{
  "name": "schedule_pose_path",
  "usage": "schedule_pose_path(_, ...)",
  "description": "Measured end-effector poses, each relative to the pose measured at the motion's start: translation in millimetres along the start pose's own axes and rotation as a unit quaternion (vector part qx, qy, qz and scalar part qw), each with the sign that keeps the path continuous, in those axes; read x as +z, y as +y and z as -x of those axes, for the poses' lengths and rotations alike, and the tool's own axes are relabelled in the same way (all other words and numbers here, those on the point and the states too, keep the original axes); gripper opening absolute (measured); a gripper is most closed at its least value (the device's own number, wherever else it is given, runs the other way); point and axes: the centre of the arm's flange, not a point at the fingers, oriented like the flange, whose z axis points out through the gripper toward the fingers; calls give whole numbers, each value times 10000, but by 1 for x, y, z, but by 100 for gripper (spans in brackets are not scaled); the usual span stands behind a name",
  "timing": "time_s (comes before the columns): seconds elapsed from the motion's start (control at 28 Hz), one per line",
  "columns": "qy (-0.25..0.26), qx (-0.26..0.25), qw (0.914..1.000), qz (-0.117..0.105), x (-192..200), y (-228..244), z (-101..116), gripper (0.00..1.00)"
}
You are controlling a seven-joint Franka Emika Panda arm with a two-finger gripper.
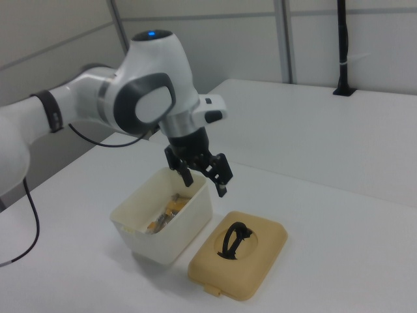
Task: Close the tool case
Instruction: 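Move the gripper down toward the black handle of the beige lid, then close the gripper on the black handle of the beige lid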
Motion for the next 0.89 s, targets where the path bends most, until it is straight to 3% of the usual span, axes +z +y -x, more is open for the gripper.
schedule_pose_path(0.43, 152, -8, 9999, 43, 79, 1, -24, 100)
schedule_pose_path(0.89, -91, -127, 9999, 3, 159, -13, -39, 99)
